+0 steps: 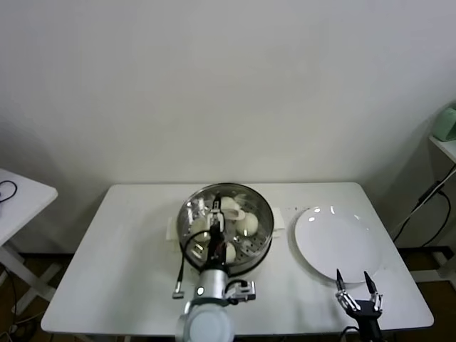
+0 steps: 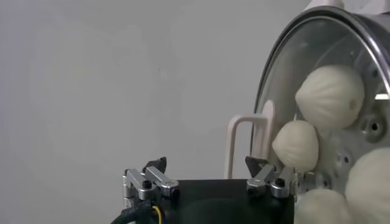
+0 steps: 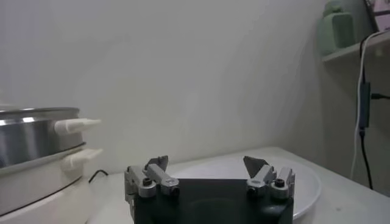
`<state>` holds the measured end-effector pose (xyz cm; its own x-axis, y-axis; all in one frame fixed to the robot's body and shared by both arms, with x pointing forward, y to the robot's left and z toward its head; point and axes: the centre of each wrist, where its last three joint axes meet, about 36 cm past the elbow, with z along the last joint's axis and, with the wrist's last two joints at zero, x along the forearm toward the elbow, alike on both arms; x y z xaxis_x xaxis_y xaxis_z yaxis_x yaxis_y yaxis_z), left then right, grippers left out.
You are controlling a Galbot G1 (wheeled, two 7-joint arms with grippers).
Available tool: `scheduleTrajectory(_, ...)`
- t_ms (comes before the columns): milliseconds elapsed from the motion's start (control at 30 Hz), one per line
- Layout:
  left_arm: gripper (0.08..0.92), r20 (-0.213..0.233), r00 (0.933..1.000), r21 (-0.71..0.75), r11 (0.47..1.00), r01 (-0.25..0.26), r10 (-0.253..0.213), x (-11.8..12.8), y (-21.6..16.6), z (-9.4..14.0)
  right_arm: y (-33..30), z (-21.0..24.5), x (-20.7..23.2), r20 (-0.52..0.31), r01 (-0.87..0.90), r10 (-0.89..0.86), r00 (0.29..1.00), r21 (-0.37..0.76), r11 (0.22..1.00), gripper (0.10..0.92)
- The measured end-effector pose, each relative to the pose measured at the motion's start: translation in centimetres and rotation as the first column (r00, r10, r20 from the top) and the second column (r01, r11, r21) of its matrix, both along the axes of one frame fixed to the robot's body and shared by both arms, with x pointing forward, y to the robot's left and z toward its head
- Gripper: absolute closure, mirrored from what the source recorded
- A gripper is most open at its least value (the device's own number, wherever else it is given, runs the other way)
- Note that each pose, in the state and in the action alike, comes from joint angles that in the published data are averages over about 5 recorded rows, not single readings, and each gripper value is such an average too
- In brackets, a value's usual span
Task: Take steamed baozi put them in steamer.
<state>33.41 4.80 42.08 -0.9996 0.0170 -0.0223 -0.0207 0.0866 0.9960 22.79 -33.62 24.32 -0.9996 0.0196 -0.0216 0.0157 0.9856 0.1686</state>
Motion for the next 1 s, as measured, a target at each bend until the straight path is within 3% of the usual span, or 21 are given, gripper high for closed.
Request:
scheduleTrajectory(333,0.177,0.043,0.9990,-0.075,0.997,0.018,-0.015,-2.7,3.1,2.0,0.2,-0.3,-0.2,-0.012,0.002,-0.002,1.000,-0.003,1.000,0.200)
scheduleTrajectory(600,0.177,0.074,0.9964,-0.309,0.949,0.062,-0.041,-3.1,7.1,2.5,-0.1,-0.4,-0.5,-0.027,0.008,-0.009,1.000,-0.014,1.000,0.200)
scheduleTrajectory(800,0.177,0.021,0.9997,-0.573,0.819,0.024,-0.015,-2.4,11.5,2.6,-0.4,-0.4,-0.5,-0.029,0.013,-0.014,0.999,-0.026,1.000,0.200)
scheduleTrajectory(1000,0.177,-0.081,0.9963,-0.788,0.613,-0.046,-0.029,-2.0,16.9,1.7,-0.4,-0.3,-0.5,-0.028,0.005,-0.006,1.000,-0.041,0.999,0.200)
